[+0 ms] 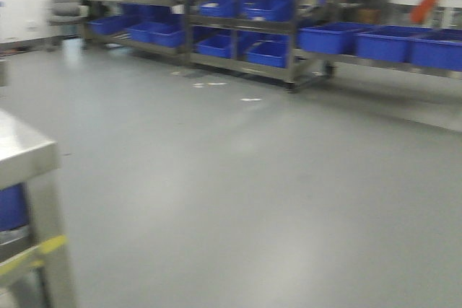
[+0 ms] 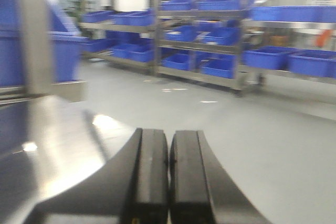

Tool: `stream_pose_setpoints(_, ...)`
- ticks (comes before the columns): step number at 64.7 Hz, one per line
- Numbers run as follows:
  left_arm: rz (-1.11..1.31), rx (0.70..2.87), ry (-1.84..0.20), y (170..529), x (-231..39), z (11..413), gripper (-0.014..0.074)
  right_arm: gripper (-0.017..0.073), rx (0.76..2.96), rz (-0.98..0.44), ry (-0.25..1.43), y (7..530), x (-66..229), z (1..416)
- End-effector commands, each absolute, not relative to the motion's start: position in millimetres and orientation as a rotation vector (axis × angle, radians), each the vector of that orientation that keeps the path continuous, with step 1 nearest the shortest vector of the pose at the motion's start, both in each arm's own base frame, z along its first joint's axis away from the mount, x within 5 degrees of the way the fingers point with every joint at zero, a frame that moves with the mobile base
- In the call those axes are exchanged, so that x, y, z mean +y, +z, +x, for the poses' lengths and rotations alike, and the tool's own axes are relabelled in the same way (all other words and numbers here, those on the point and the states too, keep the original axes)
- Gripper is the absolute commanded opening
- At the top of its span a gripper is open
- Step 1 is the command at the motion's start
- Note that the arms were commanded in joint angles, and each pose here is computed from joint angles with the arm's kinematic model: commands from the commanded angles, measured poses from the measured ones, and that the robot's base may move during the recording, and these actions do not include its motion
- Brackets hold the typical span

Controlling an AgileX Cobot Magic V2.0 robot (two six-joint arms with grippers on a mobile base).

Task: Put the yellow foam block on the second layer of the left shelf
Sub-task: 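Drive the base away from the table down the aisle, holding the cube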

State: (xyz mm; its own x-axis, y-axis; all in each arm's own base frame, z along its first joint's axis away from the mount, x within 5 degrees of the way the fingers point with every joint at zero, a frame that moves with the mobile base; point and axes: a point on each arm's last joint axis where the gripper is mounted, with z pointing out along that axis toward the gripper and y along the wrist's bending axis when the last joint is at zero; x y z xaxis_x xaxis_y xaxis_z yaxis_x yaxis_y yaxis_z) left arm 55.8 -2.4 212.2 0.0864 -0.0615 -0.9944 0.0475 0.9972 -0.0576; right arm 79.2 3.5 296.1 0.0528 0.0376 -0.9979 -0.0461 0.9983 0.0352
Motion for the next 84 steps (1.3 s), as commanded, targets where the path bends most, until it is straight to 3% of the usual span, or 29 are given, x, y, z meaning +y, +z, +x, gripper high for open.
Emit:
stream_pose_setpoints(1, -0.019, 1.408, -0.089, 211.6, -2.2, 54.5, 0.0124, 0.0425, 1.402, -0.018, 0.051, 313.8, 3.4, 77.7)
stream_pose_setpoints(84, -0.017, 1.408, -0.09, 211.6, -2.3, 54.5, 0.0124, 0.0425, 1.402, -0.018, 0.051, 313.8, 3.4, 77.7)
